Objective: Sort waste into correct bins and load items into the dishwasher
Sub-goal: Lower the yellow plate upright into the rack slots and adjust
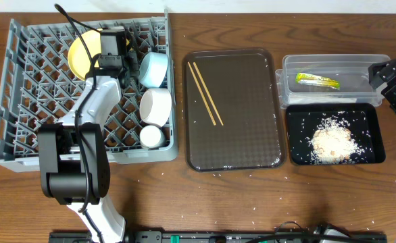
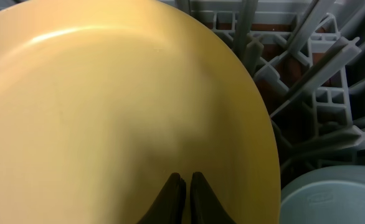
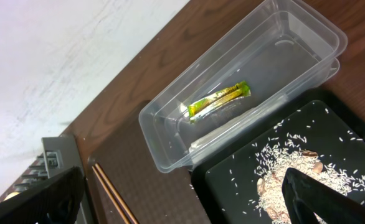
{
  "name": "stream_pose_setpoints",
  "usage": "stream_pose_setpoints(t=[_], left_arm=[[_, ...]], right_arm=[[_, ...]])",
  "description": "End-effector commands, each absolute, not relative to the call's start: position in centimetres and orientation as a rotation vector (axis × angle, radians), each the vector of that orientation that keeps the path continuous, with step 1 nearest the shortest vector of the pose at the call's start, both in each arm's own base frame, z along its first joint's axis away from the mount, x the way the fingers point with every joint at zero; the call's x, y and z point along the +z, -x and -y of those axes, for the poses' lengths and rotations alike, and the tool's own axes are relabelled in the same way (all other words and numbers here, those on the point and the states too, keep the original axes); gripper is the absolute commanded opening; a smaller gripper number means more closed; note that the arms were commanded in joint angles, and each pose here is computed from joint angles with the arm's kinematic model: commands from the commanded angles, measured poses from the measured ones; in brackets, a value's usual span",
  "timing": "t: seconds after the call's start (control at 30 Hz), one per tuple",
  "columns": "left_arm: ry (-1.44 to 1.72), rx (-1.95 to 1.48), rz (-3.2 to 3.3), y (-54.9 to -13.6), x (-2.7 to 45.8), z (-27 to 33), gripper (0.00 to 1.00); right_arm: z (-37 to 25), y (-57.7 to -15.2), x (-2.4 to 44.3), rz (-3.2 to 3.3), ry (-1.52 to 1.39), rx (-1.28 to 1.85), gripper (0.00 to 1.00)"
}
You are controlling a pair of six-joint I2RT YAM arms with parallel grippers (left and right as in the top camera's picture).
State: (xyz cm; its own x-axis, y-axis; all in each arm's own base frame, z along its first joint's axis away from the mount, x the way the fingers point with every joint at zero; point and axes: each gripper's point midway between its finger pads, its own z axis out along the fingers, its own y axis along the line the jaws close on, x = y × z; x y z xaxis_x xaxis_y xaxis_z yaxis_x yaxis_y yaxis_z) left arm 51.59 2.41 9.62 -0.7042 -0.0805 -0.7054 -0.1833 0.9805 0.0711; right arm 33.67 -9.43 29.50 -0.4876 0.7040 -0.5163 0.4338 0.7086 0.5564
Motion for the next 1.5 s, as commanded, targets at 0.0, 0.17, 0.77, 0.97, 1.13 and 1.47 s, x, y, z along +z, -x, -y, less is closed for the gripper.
stream_pose_setpoints(t=[0.0, 0.17, 0.77, 0.97, 1.13, 1.47], left_arm=[[0.199, 0.179, -2.354, -51.5, 9.9, -2.5, 0.07], [0.211, 0.282, -2.358, -51.0, 10.0, -3.8, 0.07], [0.192, 0.904, -2.307, -48.4, 12.5, -10.5, 0.07], [0.249, 0.874, -2.295, -48.3, 12.6, -10.4, 0.08], [0.024, 0.347, -2.294, -49.9, 15.8, -2.7, 0.08], [-0.242, -0.191, -2.338, -48.9, 14.7, 5.5, 0.08]], right_arm=[[9.6, -33.8, 30.0, -2.145, -0.861, 0.459, 0.99], [9.6, -33.7, 30.0, -2.145, -0.861, 0.459, 0.99], [9.6, -33.8, 30.0, -2.145, -0.861, 0.459, 0.99], [9.6, -33.8, 30.0, -2.145, -0.861, 0.459, 0.99], [9.6, -33.7, 30.0, -2.145, -0.861, 0.459, 0.99], [9.6, -33.8, 30.0, -2.145, -0.861, 0.459, 0.99]])
